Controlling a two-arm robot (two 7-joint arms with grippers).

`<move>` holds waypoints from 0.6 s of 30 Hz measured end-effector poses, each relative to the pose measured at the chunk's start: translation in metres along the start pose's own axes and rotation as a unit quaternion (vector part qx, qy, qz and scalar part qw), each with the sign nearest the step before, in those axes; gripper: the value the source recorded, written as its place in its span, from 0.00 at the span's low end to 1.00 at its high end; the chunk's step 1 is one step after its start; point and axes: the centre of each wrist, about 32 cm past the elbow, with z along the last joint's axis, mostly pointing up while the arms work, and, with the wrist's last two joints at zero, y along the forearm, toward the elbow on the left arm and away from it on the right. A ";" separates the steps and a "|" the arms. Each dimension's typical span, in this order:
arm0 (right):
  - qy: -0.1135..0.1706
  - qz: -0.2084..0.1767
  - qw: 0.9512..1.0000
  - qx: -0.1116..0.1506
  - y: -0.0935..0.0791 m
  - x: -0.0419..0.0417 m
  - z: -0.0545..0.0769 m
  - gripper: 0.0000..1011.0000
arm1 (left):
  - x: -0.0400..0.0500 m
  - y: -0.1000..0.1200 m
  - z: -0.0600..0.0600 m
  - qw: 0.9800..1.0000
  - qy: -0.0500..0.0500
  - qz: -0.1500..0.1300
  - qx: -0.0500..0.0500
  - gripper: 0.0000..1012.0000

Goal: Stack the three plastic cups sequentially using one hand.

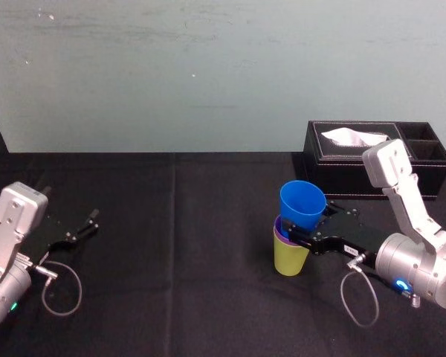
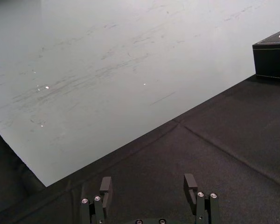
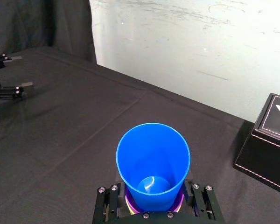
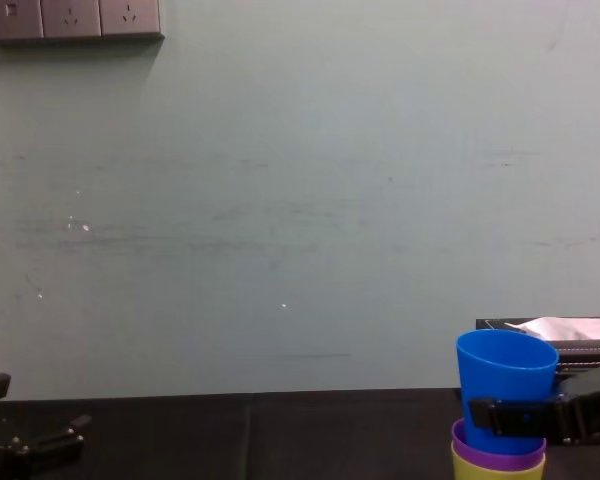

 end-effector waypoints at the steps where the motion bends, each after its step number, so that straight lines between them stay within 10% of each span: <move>1: 0.000 0.000 1.000 0.000 0.000 0.0001 0.000 0.70 | 0.0000 0.000 0.000 1.000 0.000 0.000 0.000 0.99; 18: -0.001 0.001 1.000 0.001 -0.001 0.0001 0.001 0.96 | 0.0000 0.000 0.000 1.000 0.000 0.000 0.000 0.99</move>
